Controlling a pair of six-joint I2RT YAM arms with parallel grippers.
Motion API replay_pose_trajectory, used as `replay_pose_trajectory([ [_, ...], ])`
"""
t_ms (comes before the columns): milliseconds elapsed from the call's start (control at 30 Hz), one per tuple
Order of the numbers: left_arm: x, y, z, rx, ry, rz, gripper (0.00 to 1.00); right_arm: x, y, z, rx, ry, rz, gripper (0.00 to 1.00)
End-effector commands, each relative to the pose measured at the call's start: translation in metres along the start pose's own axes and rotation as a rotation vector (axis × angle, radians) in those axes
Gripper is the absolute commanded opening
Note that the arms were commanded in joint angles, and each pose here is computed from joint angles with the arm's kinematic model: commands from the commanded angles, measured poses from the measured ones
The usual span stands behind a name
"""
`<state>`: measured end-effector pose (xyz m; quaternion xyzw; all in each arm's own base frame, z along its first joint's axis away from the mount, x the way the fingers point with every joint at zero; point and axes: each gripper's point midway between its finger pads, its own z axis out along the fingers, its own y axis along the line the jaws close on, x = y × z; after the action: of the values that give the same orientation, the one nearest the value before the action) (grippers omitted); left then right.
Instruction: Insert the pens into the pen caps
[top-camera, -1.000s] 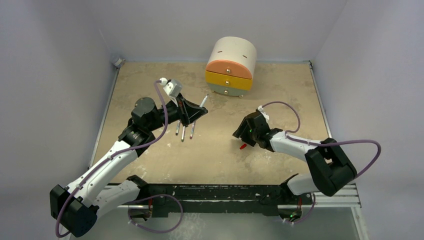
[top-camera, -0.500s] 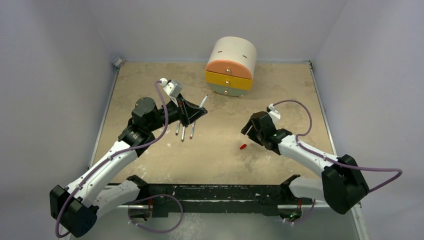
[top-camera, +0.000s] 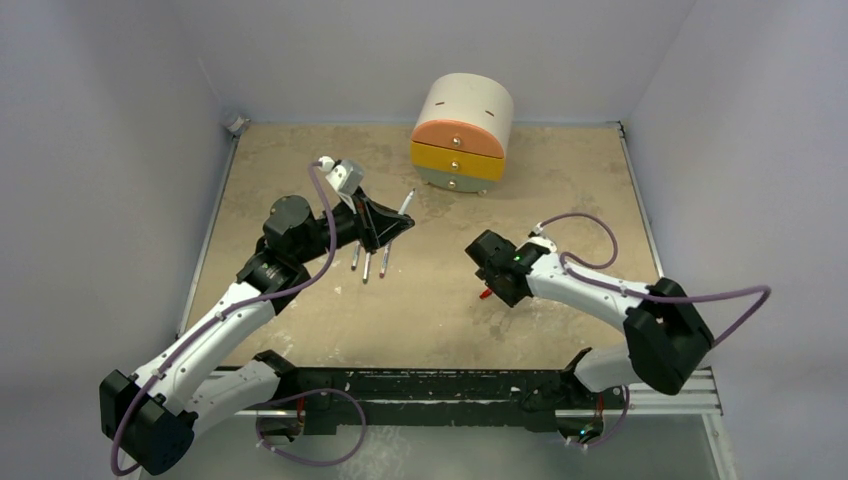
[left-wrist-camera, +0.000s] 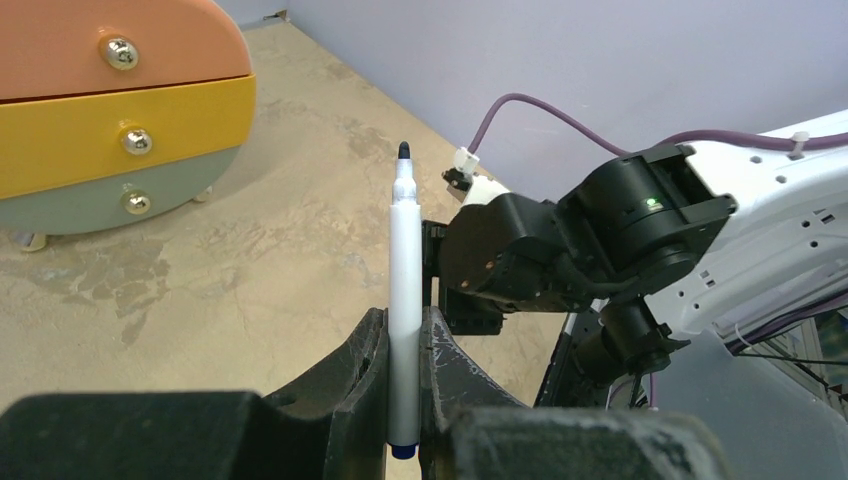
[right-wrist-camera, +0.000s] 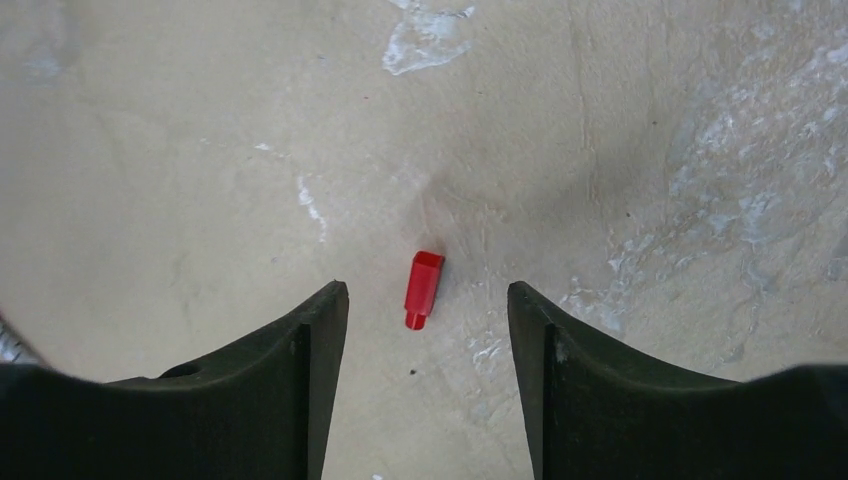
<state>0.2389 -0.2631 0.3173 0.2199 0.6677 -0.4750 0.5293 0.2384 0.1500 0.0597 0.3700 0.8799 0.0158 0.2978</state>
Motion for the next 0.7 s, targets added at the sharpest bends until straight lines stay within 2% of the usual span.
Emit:
replay_pose_trajectory([
  [0,-0.016,-0.01,-0.003,0.025,-0.056,0.021,0.0,0.004,-0.009,0.008,0.105,-0.005,0.031,0.6],
  [667,-0.013,-0.009,-0.003,0.022,-0.049,0.018,0.0,0.029,0.004,0.026,0.096,0.08,-0.072,0.42],
])
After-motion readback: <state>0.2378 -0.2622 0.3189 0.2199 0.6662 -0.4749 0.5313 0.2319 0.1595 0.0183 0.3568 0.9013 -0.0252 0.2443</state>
